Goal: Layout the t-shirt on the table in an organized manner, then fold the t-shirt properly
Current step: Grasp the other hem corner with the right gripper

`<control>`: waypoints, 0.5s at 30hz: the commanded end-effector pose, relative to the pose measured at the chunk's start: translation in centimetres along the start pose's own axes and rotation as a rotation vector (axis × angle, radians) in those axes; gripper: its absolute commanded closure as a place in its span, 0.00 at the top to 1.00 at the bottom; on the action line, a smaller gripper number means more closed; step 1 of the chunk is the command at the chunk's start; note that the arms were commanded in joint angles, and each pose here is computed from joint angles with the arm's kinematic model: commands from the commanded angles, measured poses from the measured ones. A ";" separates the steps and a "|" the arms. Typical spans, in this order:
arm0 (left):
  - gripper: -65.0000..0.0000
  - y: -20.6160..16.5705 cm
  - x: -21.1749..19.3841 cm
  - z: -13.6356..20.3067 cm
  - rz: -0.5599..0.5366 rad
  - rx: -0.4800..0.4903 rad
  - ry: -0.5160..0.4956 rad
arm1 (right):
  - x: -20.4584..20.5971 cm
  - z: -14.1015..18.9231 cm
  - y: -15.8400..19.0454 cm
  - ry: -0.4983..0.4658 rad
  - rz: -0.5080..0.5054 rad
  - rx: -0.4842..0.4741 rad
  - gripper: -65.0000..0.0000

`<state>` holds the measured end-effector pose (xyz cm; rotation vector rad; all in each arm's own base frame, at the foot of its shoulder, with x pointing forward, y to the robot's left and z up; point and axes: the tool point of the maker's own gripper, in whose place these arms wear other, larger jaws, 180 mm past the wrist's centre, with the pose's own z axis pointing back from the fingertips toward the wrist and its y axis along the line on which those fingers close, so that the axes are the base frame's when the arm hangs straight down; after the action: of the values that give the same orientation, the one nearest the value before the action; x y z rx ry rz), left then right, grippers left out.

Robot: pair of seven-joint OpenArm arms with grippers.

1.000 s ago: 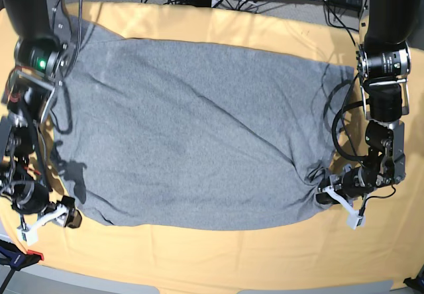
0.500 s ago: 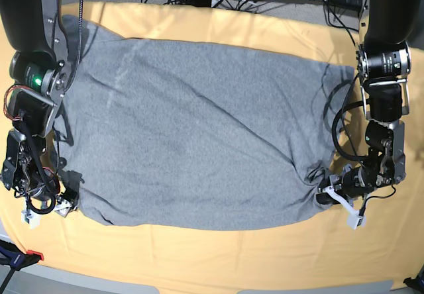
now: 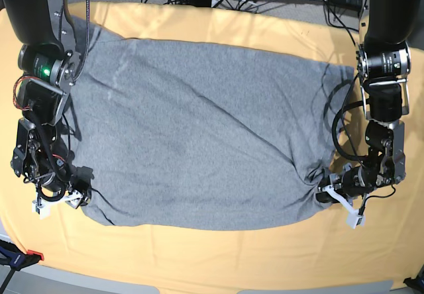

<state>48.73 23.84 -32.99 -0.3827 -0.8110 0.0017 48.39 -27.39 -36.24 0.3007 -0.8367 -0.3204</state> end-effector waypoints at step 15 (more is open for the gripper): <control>0.00 -0.5 3.5 1.0 -0.027 -0.019 -0.083 | 4.8 1.2 1.3 -0.149 0.180 0.045 0.00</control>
<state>48.75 23.79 -32.93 -0.3846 -0.8128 -0.0026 48.81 -27.18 -35.38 0.2473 -0.9104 -0.1548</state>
